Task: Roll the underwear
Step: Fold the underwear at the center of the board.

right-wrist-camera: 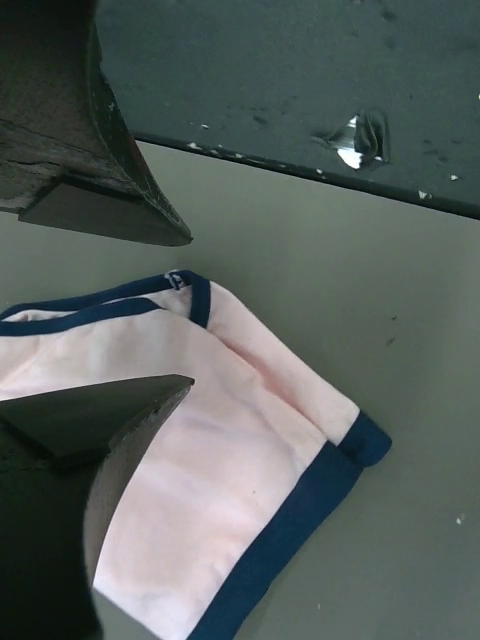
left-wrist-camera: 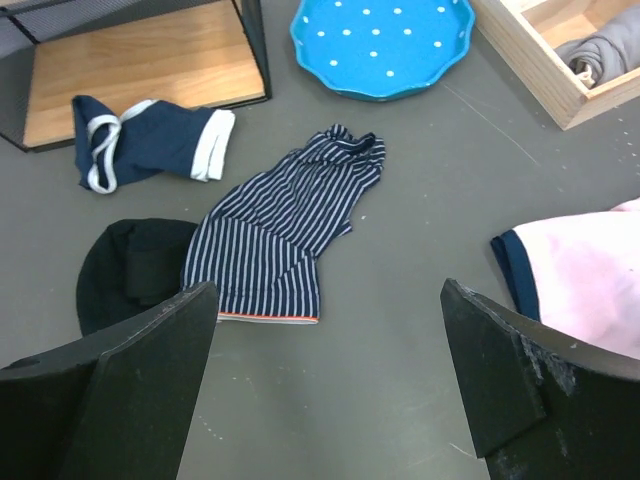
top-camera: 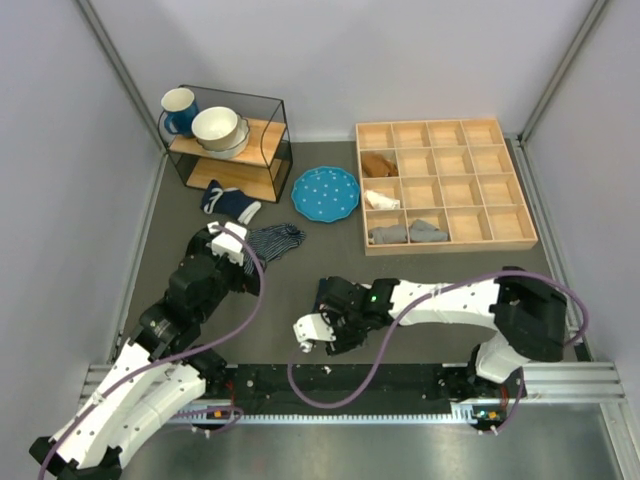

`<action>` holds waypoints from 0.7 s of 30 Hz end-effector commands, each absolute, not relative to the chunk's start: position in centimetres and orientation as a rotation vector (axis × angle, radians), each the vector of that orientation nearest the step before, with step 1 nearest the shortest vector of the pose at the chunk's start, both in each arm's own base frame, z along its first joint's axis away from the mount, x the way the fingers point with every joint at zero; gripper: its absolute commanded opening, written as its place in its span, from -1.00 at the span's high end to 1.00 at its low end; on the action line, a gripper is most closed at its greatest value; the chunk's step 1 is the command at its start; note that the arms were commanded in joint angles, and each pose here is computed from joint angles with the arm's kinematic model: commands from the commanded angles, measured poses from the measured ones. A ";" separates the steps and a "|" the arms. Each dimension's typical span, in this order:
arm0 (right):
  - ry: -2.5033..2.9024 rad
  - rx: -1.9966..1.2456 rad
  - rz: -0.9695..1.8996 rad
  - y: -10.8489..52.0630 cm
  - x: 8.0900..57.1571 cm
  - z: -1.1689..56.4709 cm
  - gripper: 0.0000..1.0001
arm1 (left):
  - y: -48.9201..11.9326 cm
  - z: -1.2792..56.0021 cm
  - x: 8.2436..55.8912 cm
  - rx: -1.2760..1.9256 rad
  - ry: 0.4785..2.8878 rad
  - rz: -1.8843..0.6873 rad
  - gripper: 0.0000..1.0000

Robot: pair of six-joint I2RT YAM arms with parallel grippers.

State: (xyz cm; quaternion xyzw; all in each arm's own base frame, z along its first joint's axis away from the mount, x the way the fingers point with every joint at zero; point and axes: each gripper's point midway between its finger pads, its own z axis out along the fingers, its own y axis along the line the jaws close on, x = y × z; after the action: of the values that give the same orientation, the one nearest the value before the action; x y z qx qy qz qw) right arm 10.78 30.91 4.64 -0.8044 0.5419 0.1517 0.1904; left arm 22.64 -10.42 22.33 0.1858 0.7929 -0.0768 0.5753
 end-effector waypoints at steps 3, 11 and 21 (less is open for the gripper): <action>1.575 -2.188 0.375 33.3 11.5 4.2 -0.11 | -9.1 24.2 22.9 0.398 1.754 -0.118 -0.98; 1.660 -2.229 0.354 32.7 11.2 1.6 -0.04 | -9.6 24.4 22.8 0.416 1.746 -0.144 -0.98; 1.675 -2.258 0.355 30.4 10.8 1.1 0.82 | -10.7 24.2 22.5 0.472 1.731 -0.197 -0.98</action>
State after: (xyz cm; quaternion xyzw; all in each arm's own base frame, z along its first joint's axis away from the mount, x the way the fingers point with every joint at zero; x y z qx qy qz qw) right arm 11.33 31.90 1.74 -0.7843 0.5847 0.1206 0.1687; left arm 22.39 -9.62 23.06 0.1902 0.7750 -0.0630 0.5994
